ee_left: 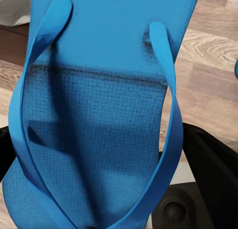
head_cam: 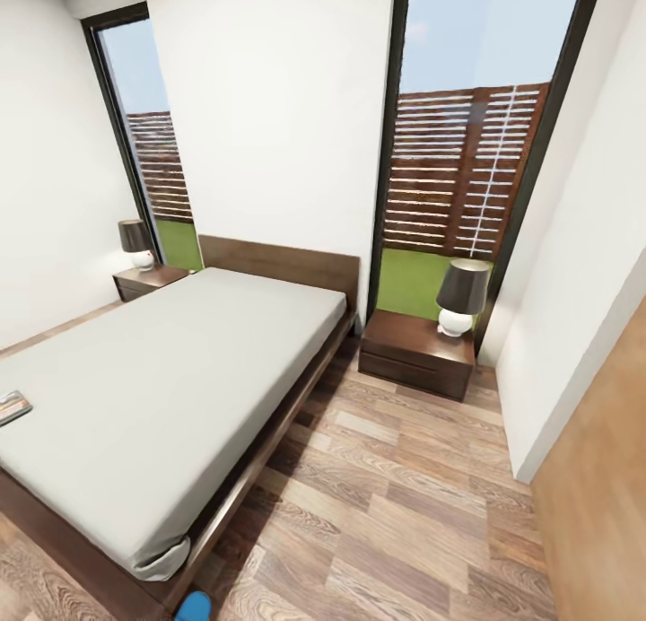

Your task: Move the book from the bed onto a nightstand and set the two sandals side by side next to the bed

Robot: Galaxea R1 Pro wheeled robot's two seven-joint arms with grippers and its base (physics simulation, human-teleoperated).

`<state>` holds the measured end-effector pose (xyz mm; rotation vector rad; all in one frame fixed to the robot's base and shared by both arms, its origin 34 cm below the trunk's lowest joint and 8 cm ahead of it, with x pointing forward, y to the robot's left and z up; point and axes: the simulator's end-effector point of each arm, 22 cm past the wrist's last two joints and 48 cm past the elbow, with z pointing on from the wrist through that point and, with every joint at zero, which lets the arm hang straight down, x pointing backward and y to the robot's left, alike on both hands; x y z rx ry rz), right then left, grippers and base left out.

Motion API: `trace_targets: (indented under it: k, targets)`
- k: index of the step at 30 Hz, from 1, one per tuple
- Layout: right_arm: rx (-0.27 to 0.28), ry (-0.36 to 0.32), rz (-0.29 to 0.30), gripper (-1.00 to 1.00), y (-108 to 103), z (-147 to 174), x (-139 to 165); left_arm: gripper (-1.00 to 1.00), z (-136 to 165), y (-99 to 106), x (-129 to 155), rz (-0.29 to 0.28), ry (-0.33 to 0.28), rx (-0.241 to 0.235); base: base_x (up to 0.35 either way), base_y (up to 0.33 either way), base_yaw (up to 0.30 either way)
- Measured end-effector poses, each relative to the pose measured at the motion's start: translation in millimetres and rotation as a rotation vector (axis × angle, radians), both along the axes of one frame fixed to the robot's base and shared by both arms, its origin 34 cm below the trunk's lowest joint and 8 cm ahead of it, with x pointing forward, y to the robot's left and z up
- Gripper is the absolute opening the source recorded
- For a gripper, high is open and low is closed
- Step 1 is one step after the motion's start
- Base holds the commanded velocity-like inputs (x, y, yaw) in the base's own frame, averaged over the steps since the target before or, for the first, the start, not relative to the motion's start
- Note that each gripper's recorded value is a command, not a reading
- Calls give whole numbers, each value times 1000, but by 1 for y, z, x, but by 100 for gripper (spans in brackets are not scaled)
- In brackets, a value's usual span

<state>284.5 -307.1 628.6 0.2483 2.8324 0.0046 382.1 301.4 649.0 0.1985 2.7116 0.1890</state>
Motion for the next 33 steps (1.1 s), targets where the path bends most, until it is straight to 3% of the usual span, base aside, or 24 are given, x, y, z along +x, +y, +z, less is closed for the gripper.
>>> trace_targets:
  k: [20, 33]
  targets:
    - [0, 0, 0, 100, 0, 0, 0, -100, 0, 0, 1, -1, -1, 1, 0, -38, 81]
    - [0, 5, 0, 100, 0, -1, -2, -100, -1, 0, -1, 0, 4, 0, 0, 0, 183]
